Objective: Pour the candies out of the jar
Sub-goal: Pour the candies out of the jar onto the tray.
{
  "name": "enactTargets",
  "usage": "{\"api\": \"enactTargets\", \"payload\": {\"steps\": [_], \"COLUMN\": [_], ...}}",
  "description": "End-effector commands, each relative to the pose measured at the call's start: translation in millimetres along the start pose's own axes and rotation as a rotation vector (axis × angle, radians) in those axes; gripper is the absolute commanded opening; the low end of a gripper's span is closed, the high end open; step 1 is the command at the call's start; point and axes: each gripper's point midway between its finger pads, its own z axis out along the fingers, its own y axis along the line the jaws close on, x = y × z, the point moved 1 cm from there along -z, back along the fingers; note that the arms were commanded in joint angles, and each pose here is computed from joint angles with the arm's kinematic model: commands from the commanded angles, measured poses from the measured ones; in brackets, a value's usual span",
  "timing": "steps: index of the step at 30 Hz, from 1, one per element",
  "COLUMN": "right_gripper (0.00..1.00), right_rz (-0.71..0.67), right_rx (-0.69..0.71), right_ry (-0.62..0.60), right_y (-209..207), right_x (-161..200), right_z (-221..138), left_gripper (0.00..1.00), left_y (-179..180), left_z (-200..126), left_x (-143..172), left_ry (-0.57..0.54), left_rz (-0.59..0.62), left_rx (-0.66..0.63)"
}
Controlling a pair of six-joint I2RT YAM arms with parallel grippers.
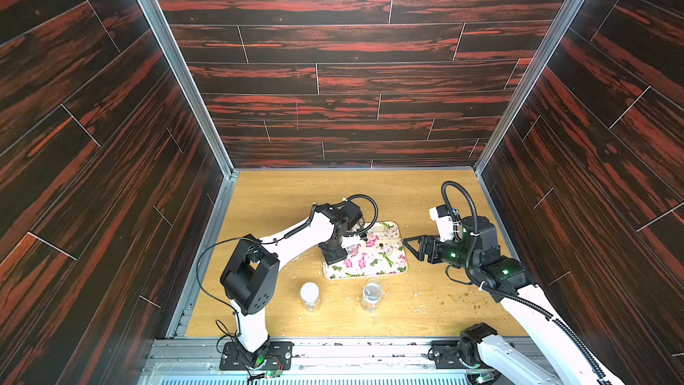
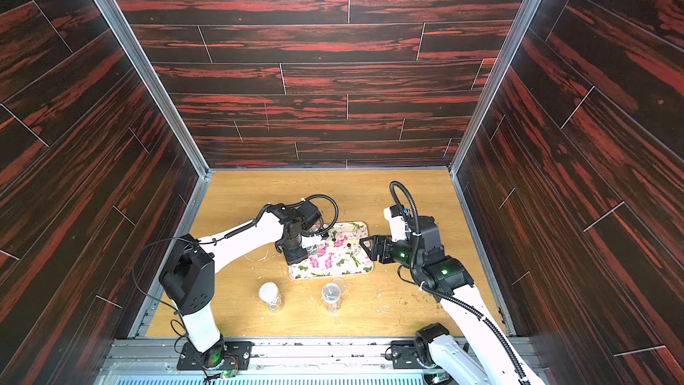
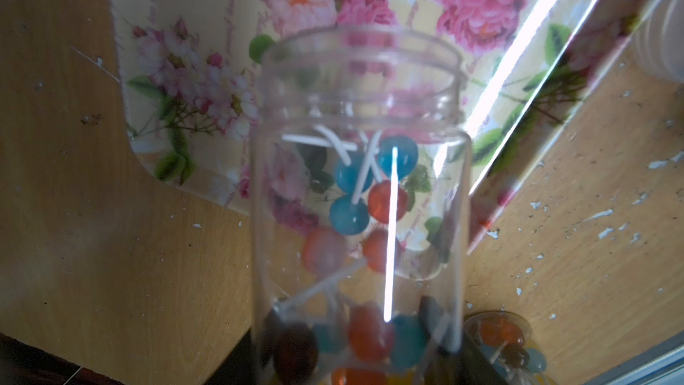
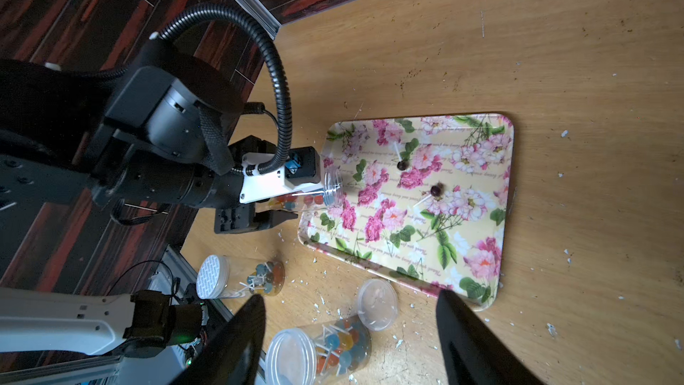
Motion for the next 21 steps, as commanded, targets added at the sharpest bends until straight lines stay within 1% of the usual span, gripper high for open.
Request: {"api": "enactTargets", "payload": {"steps": [1,7,21], "right_gripper": [0.75,0.75,0.76], "right_rz": [-0.01,0.0,-0.019], "right_rx": [-0.016,-0.006,-0.017], "right_ry": [0.006,-0.01,-0.019], "right_y": [3.1,-0.3,3.4], "right_x": [-0.7,3.5,5.7], "right_z": [-1.0,-3.3,-10.4], "left_gripper": [0.44,0.44,0.44], "left_y": [0.0,0.9,3.0], "left_z": [-3.9,-3.0,0.2], "left_x": [4.9,5.5,11.7], "left_ry": [0.039,0.05,0.137], "left_rz": [0.03,0.036,0.064], "left_rx": [0.0,-0.001,0.006]}}
